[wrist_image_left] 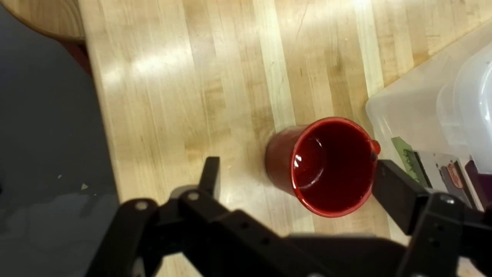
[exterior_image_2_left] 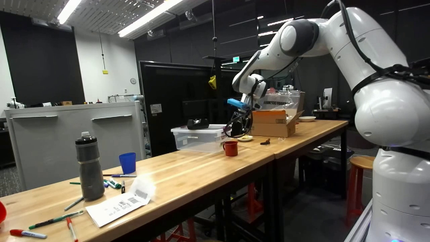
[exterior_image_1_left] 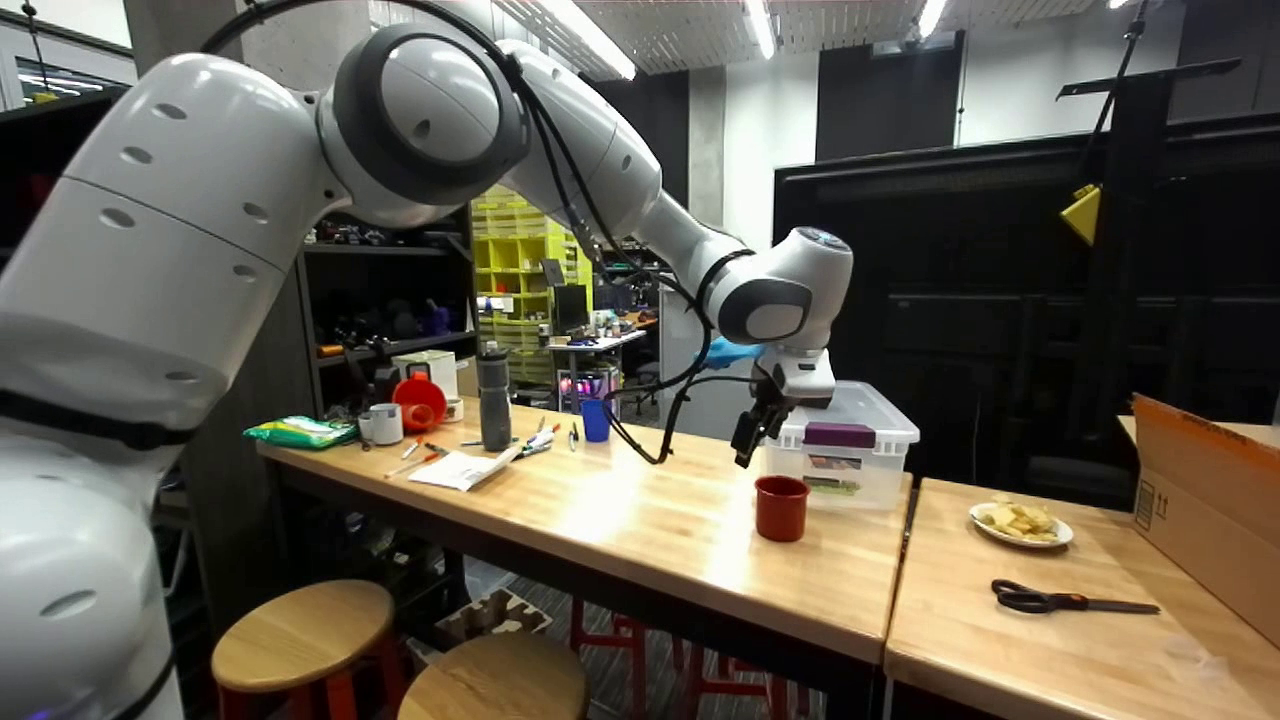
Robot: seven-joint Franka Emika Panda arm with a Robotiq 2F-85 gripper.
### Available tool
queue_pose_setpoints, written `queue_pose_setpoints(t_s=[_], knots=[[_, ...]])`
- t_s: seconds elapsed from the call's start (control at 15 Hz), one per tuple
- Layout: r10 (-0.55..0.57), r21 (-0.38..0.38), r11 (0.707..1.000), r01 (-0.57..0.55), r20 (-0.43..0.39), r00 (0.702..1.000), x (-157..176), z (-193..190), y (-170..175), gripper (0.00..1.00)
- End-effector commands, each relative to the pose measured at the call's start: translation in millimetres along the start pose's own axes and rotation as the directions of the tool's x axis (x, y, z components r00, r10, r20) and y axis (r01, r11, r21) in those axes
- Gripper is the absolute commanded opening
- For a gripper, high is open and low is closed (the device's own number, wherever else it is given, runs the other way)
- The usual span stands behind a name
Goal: Move the red cup to the left
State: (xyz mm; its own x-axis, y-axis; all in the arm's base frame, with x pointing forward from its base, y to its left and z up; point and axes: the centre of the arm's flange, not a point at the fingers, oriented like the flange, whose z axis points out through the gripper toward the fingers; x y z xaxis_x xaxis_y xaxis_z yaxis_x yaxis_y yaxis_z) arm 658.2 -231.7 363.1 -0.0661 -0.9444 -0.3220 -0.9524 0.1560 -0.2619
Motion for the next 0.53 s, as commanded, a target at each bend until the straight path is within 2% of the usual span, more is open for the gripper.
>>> queue_pose_setpoints(t_s=[0.0,0.2,0.27,0.47], knots=[[0.014,-0.068,0.998,-0.008,0.079,0.997,-10,6,-21,1.00],[0.039,-0.092,0.995,-0.032,0.069,0.997,-3,14,-27,1.00],[0.062,-0.081,0.995,-0.058,0.037,0.997,13,17,-31,1.00],[0.118,-0.053,0.991,-0.121,-0.050,0.992,33,27,-36,1.00]])
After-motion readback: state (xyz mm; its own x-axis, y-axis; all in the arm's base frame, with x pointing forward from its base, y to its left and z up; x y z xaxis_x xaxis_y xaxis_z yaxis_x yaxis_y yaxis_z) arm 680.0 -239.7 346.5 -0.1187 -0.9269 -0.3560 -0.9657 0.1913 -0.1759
